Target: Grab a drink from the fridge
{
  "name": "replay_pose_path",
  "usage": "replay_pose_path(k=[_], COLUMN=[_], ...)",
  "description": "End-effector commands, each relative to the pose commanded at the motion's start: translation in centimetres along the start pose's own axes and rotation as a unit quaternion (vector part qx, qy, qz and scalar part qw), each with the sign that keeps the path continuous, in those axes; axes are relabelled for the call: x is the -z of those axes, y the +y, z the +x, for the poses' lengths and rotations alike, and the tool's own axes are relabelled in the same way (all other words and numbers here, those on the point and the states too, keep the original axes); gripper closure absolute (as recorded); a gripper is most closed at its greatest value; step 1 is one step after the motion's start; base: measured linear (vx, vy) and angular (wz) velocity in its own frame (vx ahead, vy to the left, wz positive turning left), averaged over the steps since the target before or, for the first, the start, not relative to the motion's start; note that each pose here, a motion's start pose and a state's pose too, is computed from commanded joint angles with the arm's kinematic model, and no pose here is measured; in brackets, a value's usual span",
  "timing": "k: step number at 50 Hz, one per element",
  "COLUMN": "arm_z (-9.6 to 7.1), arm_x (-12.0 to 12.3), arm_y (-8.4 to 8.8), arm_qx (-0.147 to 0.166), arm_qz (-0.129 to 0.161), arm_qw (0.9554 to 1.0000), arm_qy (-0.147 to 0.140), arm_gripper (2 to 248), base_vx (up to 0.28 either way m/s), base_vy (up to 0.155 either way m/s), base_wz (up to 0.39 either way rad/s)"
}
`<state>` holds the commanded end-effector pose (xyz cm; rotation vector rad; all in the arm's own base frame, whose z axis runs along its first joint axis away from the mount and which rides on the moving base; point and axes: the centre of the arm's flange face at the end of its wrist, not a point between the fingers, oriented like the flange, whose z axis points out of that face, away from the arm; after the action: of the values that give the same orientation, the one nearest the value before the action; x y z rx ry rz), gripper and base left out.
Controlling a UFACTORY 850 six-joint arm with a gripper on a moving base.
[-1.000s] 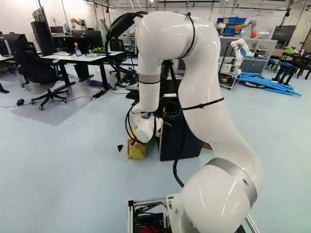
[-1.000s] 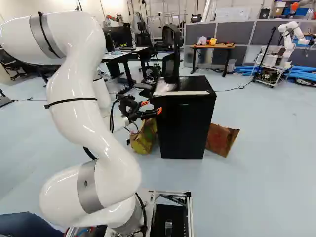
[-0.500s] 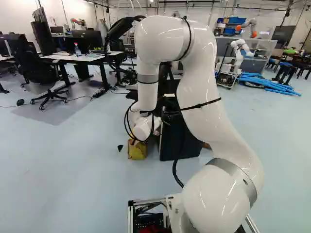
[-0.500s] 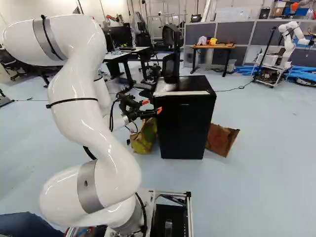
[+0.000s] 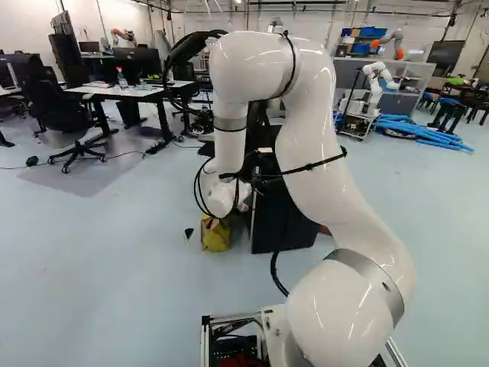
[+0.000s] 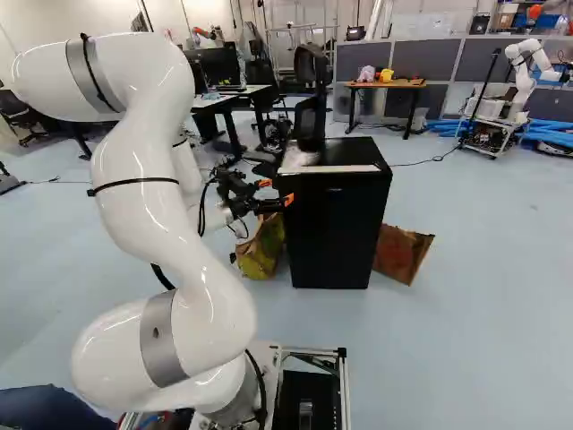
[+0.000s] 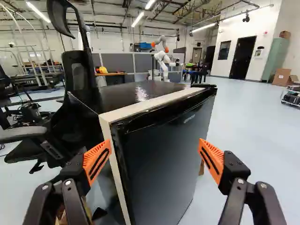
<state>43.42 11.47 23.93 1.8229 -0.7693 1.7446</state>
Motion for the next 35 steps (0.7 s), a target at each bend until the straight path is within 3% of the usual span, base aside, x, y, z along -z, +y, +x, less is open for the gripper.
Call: replay_pose_path(k=[35], arm_z=[-0.2], arm_x=[-1.5], arm_y=[-2.1], arm_qx=[-0.018], arm_qz=[-0.009], arm_qw=[0.9998], arm_qy=[0.007], arm_gripper=[3], base_vx=[0.0], base_vy=[0.0], base_wz=[0.0])
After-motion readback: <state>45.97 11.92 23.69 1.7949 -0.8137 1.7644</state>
